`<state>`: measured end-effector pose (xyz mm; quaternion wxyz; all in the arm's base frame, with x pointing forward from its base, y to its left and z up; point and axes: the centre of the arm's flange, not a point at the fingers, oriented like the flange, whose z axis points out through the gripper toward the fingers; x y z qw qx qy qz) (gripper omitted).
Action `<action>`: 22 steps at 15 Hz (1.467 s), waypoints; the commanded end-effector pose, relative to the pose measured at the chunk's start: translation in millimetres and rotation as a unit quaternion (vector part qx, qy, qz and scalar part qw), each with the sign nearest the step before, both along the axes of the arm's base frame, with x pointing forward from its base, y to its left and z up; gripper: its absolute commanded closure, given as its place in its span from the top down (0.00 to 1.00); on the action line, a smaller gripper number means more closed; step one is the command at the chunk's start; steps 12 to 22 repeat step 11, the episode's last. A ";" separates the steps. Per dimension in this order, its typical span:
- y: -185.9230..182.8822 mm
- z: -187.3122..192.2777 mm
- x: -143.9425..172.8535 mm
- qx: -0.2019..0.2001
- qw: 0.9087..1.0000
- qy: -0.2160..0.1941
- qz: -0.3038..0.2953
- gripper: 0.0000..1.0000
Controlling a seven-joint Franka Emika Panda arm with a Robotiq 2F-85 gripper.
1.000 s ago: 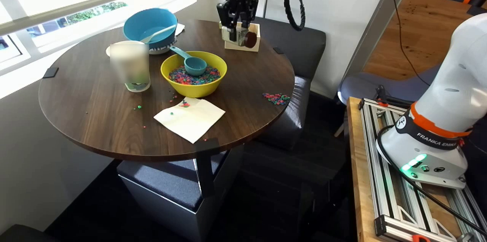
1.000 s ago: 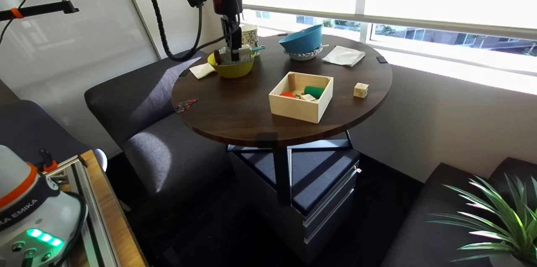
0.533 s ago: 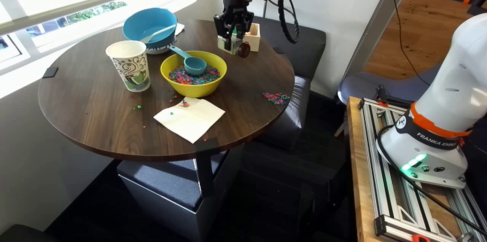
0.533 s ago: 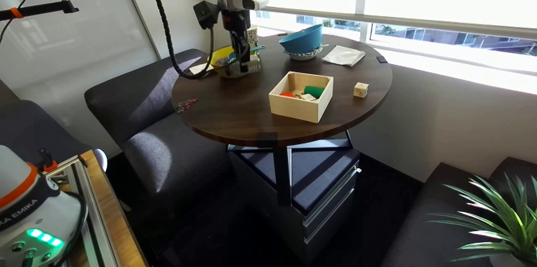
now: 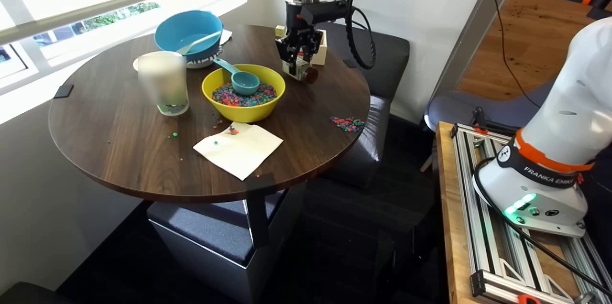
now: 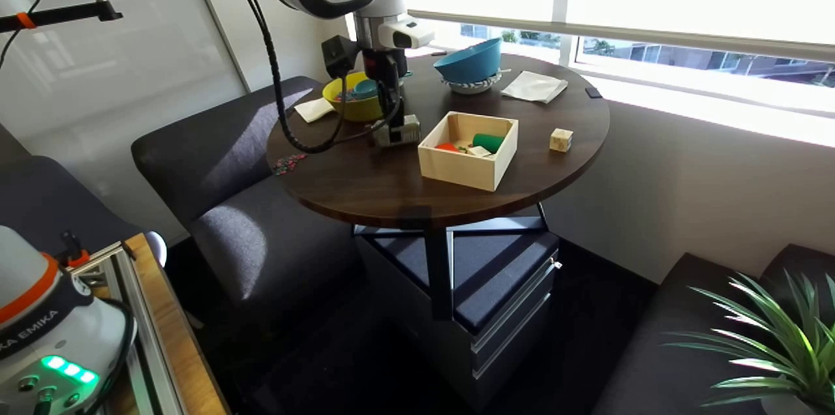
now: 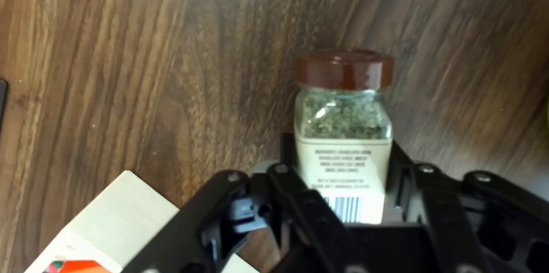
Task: Take the jar out of the box and put it on the table
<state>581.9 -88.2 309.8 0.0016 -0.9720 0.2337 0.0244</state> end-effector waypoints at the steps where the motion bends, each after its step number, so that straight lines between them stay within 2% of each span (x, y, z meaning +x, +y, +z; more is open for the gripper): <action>1: 3.8 -1.9 4.0 -0.018 1.000 0.007 -0.009 0.73; 2: 3.3 2.7 3.1 -0.018 1.000 0.011 -0.011 0.73; 5: -2.8 53.1 -14.4 0.007 0.999 0.032 0.004 0.95; 6: -8.0 70.8 -22.4 0.019 0.999 0.034 0.015 1.00; 8: -26.0 110.3 -43.2 0.060 0.997 0.032 0.042 1.00; 9: -36.2 123.9 -49.3 0.080 0.995 0.018 0.053 1.00; 10: -17.8 94.2 -28.2 0.044 0.998 0.027 0.036 1.00; 11: -26.8 113.7 -36.4 0.056 0.997 0.017 0.044 1.00; 22: -26.8 113.7 -36.4 0.056 0.997 0.017 0.044 1.00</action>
